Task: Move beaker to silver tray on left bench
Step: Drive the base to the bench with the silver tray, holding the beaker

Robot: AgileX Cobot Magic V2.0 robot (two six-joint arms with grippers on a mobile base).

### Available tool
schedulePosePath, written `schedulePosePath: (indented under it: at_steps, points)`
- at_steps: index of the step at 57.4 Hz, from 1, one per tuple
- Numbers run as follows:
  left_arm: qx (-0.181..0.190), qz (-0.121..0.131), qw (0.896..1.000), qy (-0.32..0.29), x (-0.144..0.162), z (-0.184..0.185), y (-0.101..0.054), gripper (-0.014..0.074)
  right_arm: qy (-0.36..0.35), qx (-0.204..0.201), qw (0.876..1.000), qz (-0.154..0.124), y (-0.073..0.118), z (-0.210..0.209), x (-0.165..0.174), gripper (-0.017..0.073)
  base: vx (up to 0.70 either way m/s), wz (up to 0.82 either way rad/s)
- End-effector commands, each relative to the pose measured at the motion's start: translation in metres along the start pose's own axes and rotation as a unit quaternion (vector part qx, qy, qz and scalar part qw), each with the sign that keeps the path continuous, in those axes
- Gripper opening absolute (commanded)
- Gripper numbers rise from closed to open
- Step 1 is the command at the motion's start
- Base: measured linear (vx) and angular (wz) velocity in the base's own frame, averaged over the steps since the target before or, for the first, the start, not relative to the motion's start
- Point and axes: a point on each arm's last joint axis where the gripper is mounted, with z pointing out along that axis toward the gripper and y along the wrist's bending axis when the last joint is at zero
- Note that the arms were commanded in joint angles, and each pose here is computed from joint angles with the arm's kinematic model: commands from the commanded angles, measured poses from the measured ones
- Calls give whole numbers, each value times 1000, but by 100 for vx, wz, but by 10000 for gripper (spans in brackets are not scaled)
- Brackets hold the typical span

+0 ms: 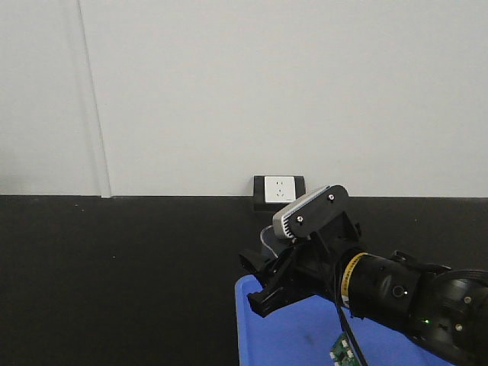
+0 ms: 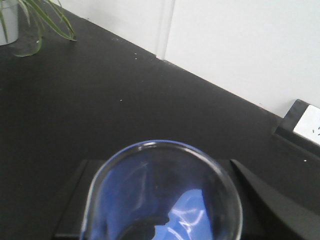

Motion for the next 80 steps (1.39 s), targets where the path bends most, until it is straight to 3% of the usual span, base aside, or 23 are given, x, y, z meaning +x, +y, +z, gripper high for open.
schedulePosePath:
  at_steps: [1, 80]
  points:
    - [1, -6, 999, -35, 1, 1, -1, -6, -63, -5, 998, 2, -1, -12, -29, -6, -21, 1]
    - [1, -6, 999, -35, 1, 1, -1, -6, -63, -5, 998, 2, -1, -12, -29, -6, -25, 5]
